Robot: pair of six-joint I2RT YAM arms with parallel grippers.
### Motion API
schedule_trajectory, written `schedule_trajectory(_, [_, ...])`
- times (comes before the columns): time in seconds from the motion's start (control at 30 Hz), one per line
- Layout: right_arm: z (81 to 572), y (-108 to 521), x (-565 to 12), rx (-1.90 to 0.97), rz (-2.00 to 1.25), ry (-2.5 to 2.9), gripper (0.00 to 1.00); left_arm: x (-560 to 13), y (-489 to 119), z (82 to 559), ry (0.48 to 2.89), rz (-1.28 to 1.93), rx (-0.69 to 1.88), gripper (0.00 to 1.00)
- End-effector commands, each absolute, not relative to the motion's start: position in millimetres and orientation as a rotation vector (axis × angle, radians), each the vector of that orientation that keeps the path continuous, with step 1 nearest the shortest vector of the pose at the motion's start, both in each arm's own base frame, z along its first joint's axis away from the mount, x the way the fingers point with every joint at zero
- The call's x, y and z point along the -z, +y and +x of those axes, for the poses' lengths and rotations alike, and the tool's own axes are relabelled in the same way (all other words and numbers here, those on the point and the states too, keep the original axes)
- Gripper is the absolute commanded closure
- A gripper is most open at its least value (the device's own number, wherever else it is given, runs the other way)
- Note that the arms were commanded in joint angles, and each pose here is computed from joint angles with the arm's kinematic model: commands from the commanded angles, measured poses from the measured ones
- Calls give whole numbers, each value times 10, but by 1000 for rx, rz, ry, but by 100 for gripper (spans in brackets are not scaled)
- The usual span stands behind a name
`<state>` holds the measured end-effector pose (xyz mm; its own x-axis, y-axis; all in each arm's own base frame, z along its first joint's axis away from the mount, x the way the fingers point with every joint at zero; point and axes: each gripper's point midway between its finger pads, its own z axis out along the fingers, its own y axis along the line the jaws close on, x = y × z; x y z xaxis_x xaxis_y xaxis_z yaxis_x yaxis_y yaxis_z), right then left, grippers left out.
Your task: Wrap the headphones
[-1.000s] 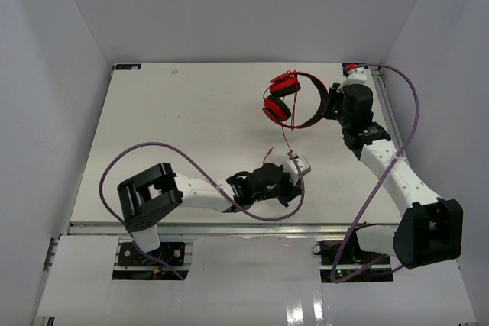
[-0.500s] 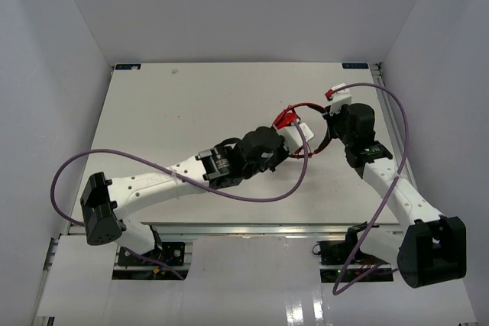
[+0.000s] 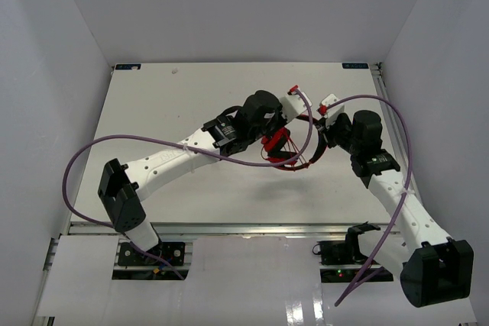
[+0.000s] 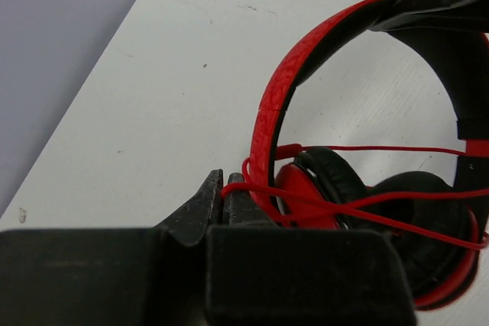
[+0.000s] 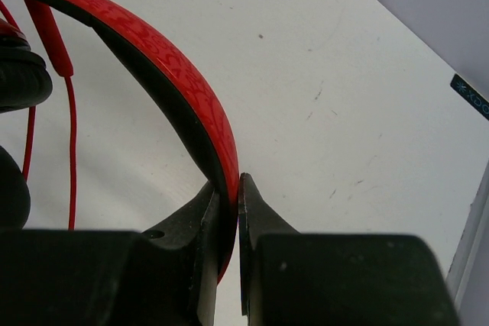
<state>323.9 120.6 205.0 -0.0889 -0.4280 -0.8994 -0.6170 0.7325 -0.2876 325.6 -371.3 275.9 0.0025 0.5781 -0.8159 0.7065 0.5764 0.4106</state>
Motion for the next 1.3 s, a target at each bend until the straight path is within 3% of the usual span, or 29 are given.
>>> schedule_trajectory(0.0, [2885,1463,-1898,-392,-1003,1708,92,-3178,-3629,3491,1575,963,168,96])
schedule_trajectory(0.43, [2756,1604,-1787,-560,-975,1789,92,-3283,-3661,3544,1537,937,232,90])
schedule_trajectory(0.83, [2877,1579,-1693,-467,-926,1846,92,-3301,-3783,3557,1537,965,277,84])
schedule_trajectory(1.27, [2617,1794,-2021,-709,-955,1773,92,-2912,-3131,3586,1622,841,297,77])
